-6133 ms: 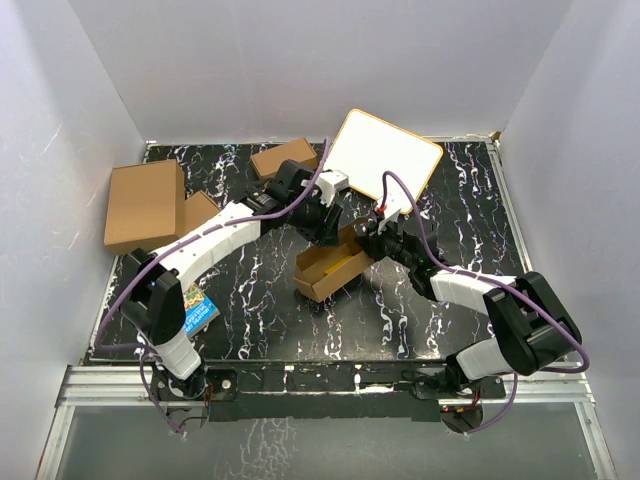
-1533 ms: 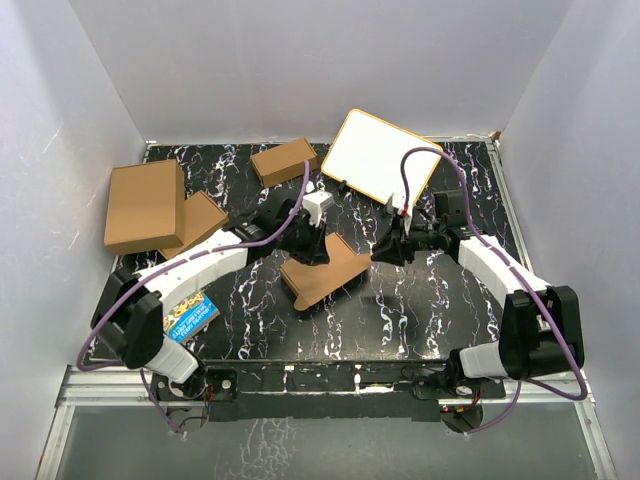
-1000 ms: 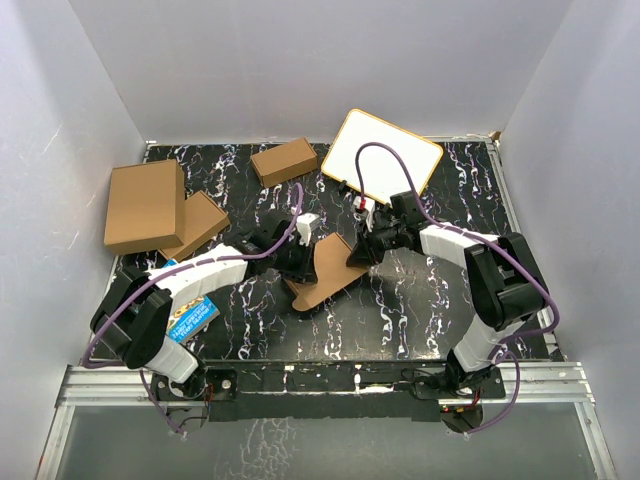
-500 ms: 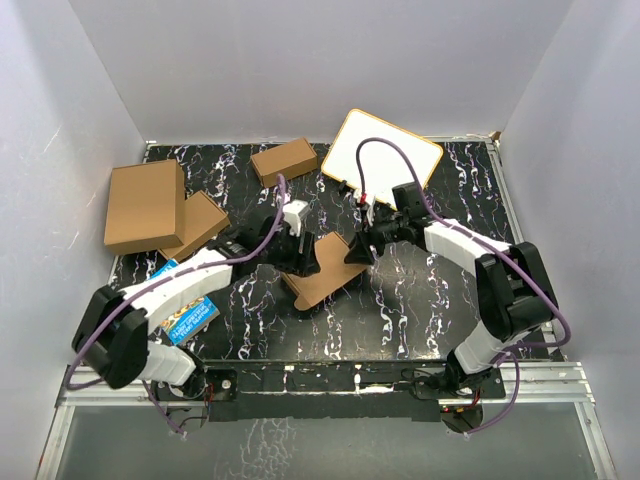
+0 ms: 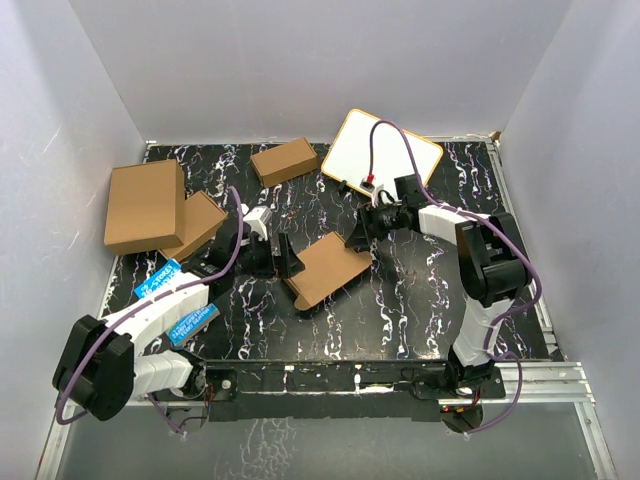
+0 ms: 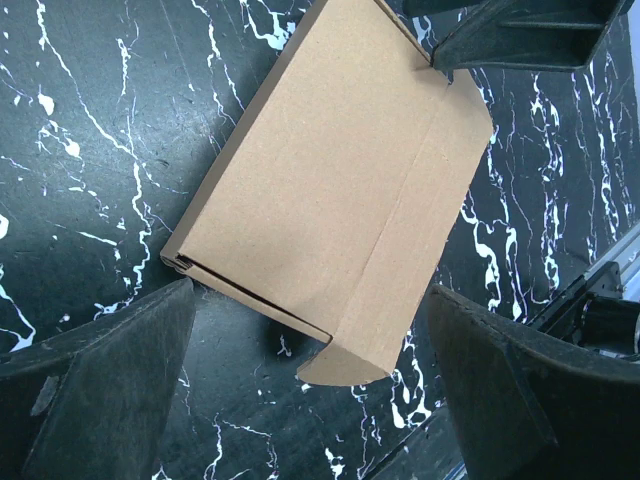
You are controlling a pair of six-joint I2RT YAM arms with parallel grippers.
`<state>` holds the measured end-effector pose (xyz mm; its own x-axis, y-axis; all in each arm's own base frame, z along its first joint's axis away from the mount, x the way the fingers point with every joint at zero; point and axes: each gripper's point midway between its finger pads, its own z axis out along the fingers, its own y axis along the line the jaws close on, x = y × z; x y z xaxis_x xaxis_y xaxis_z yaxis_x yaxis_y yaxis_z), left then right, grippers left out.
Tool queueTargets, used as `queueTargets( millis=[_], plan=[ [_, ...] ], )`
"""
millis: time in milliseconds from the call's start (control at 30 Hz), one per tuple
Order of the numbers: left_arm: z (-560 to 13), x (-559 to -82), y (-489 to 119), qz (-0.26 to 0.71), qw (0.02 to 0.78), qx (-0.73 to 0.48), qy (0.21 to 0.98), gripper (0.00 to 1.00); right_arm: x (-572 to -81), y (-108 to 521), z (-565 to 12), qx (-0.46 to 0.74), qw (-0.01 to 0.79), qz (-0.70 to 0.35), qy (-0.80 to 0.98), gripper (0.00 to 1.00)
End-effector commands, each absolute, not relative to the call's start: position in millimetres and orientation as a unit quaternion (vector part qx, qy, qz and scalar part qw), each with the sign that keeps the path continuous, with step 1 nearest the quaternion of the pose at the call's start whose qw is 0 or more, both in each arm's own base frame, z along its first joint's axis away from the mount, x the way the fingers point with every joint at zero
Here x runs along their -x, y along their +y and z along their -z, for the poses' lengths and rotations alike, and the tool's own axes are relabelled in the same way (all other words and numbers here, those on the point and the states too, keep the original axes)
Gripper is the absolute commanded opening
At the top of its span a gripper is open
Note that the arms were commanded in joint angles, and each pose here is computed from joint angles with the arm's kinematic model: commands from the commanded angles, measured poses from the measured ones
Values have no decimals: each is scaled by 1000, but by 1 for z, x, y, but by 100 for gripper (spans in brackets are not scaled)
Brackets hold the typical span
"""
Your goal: Fold the paper box
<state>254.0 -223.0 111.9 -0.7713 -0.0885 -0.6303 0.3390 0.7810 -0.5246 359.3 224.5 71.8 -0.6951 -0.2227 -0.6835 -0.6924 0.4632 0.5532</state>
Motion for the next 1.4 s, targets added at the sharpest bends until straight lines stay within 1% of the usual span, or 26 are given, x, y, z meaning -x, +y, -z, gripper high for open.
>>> queueTargets(
  millis=[0,133,167,233,367,433,533,733,967,1367],
  plan=[
    [-123,-260,-227,353,340,-47,870,97,-364,235,-81,262,266,-463,804,61],
    [-117,-258,-227,359,333,-36,871,97,-361,237,-73,252,249,-474,806,55],
    [-116,-258,-227,360,332,-32,871,97,-360,236,-72,249,245,-476,807,52],
    [-112,-256,-226,363,328,-22,872,97,-360,234,-67,241,240,-476,811,43],
    [-103,-252,-225,376,313,5,872,97,-360,226,-58,215,224,-481,820,33],
    [-96,-251,-221,368,302,25,879,97,-361,220,-56,201,221,-485,822,30],
    [-92,-251,-220,367,290,47,883,97,-360,216,-55,189,218,-492,822,28],
    [-105,-253,-234,421,283,79,858,97,-358,213,-52,169,211,-499,823,25],
    [-91,-251,-234,438,267,129,849,97,-359,200,-44,135,201,-505,829,21],
    [-90,-261,-237,460,278,168,826,97,-357,191,-32,106,187,-508,834,20]
  ],
)
